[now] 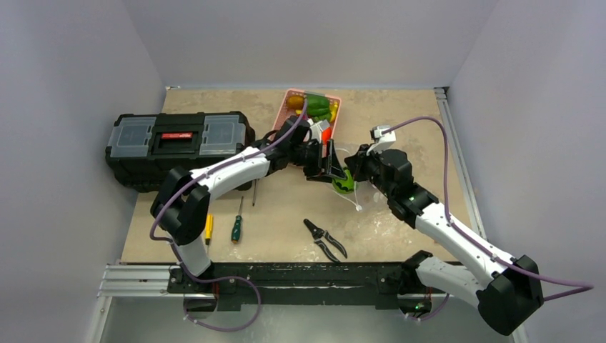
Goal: Place the food in the zip-top bag and seal the zipper
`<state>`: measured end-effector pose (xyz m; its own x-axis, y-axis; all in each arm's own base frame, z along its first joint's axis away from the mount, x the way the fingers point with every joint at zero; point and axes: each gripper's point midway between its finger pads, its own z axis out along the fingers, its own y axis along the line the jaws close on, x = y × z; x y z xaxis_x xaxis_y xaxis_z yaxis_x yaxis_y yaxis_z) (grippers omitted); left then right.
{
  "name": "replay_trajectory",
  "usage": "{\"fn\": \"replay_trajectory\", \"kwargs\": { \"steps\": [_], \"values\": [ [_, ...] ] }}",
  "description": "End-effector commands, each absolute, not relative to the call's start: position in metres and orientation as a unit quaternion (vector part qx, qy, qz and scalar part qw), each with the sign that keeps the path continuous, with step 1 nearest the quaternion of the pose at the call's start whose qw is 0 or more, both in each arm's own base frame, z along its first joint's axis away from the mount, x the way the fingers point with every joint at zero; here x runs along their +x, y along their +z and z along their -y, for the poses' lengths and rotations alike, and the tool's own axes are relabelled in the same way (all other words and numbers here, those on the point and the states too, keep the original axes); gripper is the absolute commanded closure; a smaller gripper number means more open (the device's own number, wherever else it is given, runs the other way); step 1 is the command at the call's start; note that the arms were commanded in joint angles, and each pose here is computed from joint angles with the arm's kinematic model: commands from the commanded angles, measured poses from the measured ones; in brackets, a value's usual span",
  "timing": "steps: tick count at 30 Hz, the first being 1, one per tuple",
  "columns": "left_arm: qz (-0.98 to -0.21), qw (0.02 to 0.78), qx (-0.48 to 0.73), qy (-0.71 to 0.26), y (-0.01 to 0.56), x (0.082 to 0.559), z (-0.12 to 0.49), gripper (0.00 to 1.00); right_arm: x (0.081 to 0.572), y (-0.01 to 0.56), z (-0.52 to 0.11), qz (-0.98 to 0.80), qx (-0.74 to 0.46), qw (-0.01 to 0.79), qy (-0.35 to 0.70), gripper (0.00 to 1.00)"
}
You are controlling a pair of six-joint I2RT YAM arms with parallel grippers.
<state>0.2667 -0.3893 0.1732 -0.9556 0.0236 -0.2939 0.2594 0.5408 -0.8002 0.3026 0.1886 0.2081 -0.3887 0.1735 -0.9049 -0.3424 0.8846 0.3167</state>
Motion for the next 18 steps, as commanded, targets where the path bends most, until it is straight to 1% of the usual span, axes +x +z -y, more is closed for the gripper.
{"fn": "replay_trajectory", "kwargs": {
  "steps": [1,2,3,4,5,8,12,18],
  "values": [
    [-0.844,0.152,0.115,-0.502,0.199,0.258,0.39,0.34,0.304,0.223,-0.194,-0.781,-0.054,0.57,0.25,1.0],
    [-0.844,0.157,0.116,-0.499,0.2,0.257,0.388,0.31,0.304,0.223,-0.194,-0.781,-0.055,0.569,0.25,1.0],
    [-0.844,0.161,0.118,-0.497,0.201,0.257,0.387,0.25,0.304,0.223,-0.194,-0.781,-0.054,0.57,0.249,1.0],
    [-0.846,0.163,0.119,-0.494,0.201,0.256,0.385,0.17,0.304,0.223,-0.194,-0.782,-0.054,0.569,0.249,1.0],
    [-0.846,0.165,0.12,-0.492,0.202,0.256,0.384,0.12,0.304,0.223,-0.194,-0.781,-0.055,0.57,0.249,1.0],
    [-0.843,0.174,0.129,-0.492,0.207,0.255,0.382,0.04,0.305,0.223,-0.194,-0.781,-0.053,0.57,0.248,1.0],
    [-0.845,0.19,0.134,-0.481,0.21,0.255,0.375,0.02,0.305,0.222,-0.193,-0.782,-0.052,0.57,0.246,1.0],
    [-0.849,0.249,0.123,-0.449,0.217,0.265,0.356,0.04,0.305,0.22,-0.193,-0.783,-0.05,0.568,0.247,1.0]
  ]
}}
